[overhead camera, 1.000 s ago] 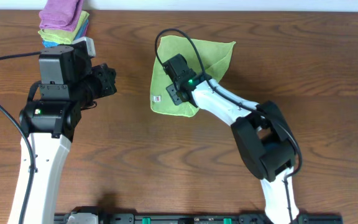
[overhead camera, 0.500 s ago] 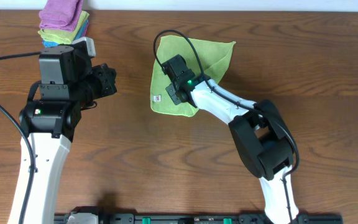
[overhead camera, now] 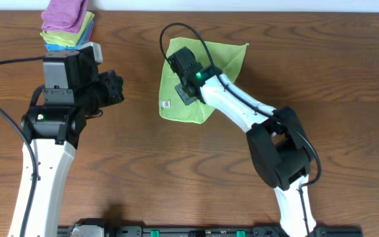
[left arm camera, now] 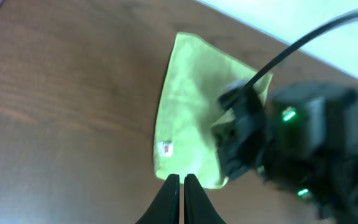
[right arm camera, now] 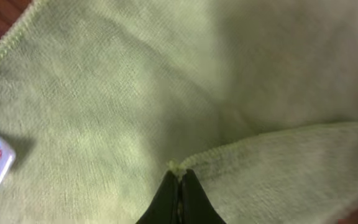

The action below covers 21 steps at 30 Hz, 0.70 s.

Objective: Fold the cloth

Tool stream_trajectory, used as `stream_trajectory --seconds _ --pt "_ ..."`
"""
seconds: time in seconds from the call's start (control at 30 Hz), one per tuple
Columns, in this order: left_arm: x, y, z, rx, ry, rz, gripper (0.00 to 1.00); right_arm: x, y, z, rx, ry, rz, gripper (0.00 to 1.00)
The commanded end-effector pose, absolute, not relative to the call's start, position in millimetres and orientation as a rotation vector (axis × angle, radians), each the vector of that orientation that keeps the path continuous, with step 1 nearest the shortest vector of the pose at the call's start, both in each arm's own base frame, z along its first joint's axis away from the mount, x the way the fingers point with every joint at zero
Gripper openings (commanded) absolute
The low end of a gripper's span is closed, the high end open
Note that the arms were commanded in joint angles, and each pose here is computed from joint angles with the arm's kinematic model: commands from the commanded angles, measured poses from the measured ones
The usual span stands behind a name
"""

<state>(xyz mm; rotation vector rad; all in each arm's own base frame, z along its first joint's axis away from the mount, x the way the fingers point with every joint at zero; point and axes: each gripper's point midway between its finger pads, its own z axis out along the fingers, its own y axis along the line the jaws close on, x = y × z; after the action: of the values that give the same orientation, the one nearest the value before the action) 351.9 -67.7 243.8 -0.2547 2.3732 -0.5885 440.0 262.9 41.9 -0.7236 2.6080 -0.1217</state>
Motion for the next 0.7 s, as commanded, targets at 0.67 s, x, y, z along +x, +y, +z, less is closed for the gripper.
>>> stream_trajectory --seconds 0.67 --pt "381.4 -146.4 64.8 -0.264 2.827 -0.753 0.06 403.1 142.7 74.5 -0.206 3.035 -0.103 0.22"
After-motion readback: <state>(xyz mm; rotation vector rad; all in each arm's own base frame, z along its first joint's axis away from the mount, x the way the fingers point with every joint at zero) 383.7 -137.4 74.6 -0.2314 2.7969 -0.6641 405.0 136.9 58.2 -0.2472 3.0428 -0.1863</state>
